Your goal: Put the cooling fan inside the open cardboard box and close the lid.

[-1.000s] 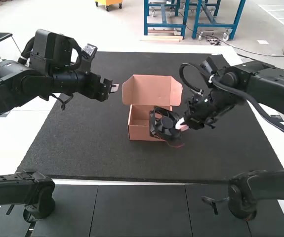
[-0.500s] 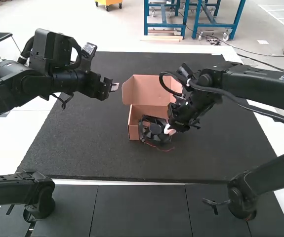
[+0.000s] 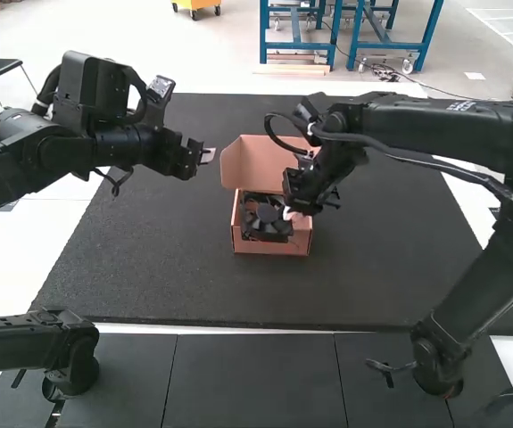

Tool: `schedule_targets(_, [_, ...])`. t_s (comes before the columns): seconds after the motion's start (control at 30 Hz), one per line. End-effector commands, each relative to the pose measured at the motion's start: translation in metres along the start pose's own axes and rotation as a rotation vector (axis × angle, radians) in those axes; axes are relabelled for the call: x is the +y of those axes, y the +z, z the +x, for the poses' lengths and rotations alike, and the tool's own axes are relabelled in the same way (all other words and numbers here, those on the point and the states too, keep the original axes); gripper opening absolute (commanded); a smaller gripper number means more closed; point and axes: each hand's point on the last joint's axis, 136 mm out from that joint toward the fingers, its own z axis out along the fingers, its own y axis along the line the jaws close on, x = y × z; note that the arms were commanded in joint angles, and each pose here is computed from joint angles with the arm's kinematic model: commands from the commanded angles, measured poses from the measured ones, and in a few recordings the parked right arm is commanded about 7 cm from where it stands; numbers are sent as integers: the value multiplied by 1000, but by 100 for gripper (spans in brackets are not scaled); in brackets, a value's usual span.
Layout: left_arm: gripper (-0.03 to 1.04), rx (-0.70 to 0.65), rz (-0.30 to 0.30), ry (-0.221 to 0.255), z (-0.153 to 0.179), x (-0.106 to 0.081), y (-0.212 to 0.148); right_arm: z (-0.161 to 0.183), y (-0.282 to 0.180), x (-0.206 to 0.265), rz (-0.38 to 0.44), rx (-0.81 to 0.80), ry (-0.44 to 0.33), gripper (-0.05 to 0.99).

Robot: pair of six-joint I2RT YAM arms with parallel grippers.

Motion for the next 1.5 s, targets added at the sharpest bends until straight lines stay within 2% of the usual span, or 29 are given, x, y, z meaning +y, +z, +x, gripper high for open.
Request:
schedule_targets(0.0, [96,-21,-24,-10,-6,6,-3,-19,-8,9,12,-56,-47,-2])
schedule_targets(0.5, [96,-27,-24,-14,-7,6,-4,-60,8,-5,93,-109,-47,-2])
schedule_targets(0.83, [96,-30,-25,-20,-8,7,-7,-87,5,-31,126,-163,3,-2])
schedule_targets(1.13, [96,-35,-27,-30,-9,7,-7,-94,11,-30,128,-161,-5,-2])
schedule_targets(1.47, [96,-34,-64,-48,-9,21,-7,-102,18,-30,132,-155,-17,-2])
